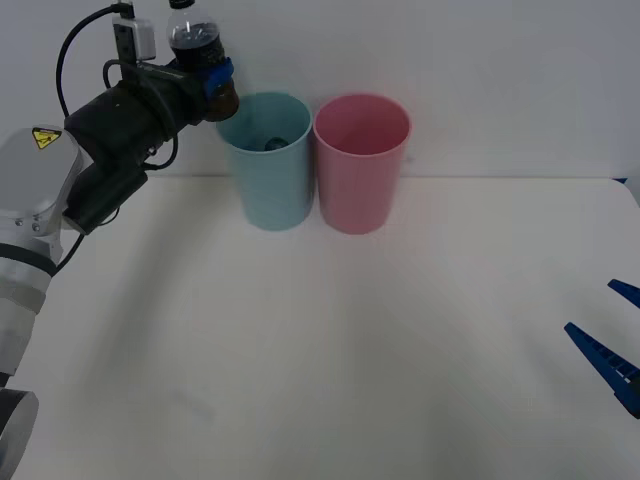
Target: Grasp the object on the table and drop it into the matching bin: aluminum can to the light blue bin, PET bottle to the pink bin.
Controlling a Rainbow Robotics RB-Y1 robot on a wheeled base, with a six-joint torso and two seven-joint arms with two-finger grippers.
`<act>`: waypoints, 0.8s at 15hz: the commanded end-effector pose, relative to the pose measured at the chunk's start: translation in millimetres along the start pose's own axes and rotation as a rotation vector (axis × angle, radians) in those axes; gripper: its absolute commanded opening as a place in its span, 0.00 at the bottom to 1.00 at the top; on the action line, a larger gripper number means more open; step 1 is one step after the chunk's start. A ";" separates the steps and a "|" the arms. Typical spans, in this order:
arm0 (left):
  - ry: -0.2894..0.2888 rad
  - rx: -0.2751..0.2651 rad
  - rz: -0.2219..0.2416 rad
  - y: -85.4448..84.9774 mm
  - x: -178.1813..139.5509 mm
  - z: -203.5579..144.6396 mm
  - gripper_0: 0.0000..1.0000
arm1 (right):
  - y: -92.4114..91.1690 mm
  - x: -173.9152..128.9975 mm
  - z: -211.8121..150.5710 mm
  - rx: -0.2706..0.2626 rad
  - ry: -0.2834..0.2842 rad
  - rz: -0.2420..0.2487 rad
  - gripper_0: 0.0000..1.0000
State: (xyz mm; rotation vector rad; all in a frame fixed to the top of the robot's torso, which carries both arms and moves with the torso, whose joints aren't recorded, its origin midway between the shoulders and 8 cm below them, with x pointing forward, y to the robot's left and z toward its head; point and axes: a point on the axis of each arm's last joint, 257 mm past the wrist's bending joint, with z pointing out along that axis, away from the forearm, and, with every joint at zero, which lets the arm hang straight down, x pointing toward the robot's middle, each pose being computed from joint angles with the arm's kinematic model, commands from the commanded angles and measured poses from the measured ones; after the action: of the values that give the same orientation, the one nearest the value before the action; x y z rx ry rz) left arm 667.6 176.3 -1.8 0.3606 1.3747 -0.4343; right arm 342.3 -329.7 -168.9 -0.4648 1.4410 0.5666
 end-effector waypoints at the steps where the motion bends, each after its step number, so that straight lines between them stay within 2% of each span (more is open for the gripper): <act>1: -0.019 0.010 -0.005 -19.7 -7.0 15.9 0.00 | 0.0 0.0 0.0 0.000 0.000 0.000 1.00; 4: -0.042 0.006 -0.019 -37.8 -8.6 28.6 0.00 | 0.0 0.0 0.0 0.000 0.000 0.000 1.00; 12: -0.049 0.082 -0.029 -107.7 -5.1 56.6 0.00 | 0.0 0.0 0.0 0.000 0.000 0.000 1.00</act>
State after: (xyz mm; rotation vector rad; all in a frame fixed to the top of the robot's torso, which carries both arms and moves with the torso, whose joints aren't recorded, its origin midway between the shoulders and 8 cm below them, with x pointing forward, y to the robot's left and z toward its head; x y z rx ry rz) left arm 663.7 66.8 11.0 0.3865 1.3230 -0.5132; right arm 342.3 -329.7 -168.9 -0.4649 1.4410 0.5666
